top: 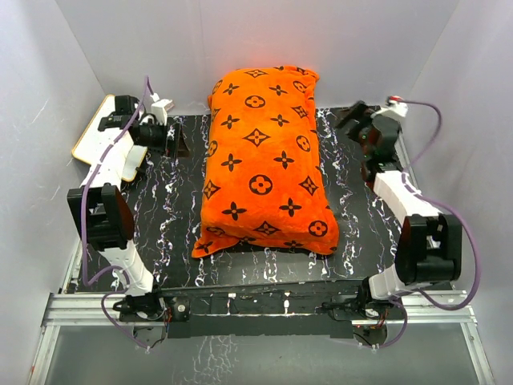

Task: Remove the pillowcase from the pillow
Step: Adjust the pillow at the center of the board.

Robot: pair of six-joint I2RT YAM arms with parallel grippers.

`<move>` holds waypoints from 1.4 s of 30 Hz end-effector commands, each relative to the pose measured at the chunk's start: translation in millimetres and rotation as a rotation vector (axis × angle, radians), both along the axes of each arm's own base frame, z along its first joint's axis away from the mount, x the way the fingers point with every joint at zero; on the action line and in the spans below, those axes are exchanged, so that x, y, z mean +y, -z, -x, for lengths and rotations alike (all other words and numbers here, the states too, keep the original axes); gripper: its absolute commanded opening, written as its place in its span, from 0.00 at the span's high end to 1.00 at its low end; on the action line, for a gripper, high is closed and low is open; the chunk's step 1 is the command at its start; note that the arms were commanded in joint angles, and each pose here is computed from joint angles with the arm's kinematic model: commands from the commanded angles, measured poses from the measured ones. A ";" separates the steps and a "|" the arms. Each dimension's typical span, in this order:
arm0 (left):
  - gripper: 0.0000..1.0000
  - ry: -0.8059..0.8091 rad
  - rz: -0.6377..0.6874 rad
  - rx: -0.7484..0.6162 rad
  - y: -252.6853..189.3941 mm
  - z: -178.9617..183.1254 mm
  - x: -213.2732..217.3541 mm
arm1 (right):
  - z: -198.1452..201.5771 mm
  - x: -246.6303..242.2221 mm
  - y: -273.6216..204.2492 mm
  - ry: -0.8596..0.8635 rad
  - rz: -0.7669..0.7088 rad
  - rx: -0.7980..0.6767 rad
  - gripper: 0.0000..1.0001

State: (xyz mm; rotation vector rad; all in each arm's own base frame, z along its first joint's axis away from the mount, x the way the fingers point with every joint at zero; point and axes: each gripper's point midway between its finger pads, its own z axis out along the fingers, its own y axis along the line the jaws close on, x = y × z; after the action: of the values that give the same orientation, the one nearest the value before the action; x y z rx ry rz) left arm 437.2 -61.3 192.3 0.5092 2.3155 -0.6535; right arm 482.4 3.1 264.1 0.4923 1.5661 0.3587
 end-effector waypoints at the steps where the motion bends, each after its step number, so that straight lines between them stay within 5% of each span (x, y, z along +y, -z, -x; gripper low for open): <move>1: 0.03 0.163 0.147 0.256 6.5 74.4 -48.3 | 0.1 84.1 14.7 -0.270 0.119 0.117 0.02; 9: 0.03 0.348 0.163 0.254 -14.9 123.1 -90.1 | 38.4 123.0 74.2 -0.391 0.183 0.267 0.08; 15: 0.03 0.363 0.060 0.186 4.3 140.3 -96.2 | 97.1 164.3 127.5 -0.528 0.209 0.370 0.25; 19: 0.06 0.227 -0.087 0.094 23.2 112.2 -75.0 | 132.4 187.4 149.0 -0.592 0.197 0.422 0.42; 28: 0.34 -0.029 -0.403 -0.056 36.3 44.6 -17.0 | 193.4 271.8 161.7 -0.792 0.153 0.445 0.64; 34: 0.42 -0.030 -0.369 -0.101 23.5 17.9 -26.1 | 235.2 344.0 167.8 -0.990 0.160 0.468 0.65; 42: 0.43 -0.015 -0.256 -0.093 8.5 -29.1 -52.6 | 241.2 409.3 158.4 -1.125 0.204 0.421 0.64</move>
State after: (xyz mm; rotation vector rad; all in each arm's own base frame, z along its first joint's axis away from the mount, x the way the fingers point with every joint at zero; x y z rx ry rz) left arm 453.2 -69.4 171.4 0.6087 2.3662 -0.1072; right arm 275.4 370.4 109.0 -0.4002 2.1197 0.8141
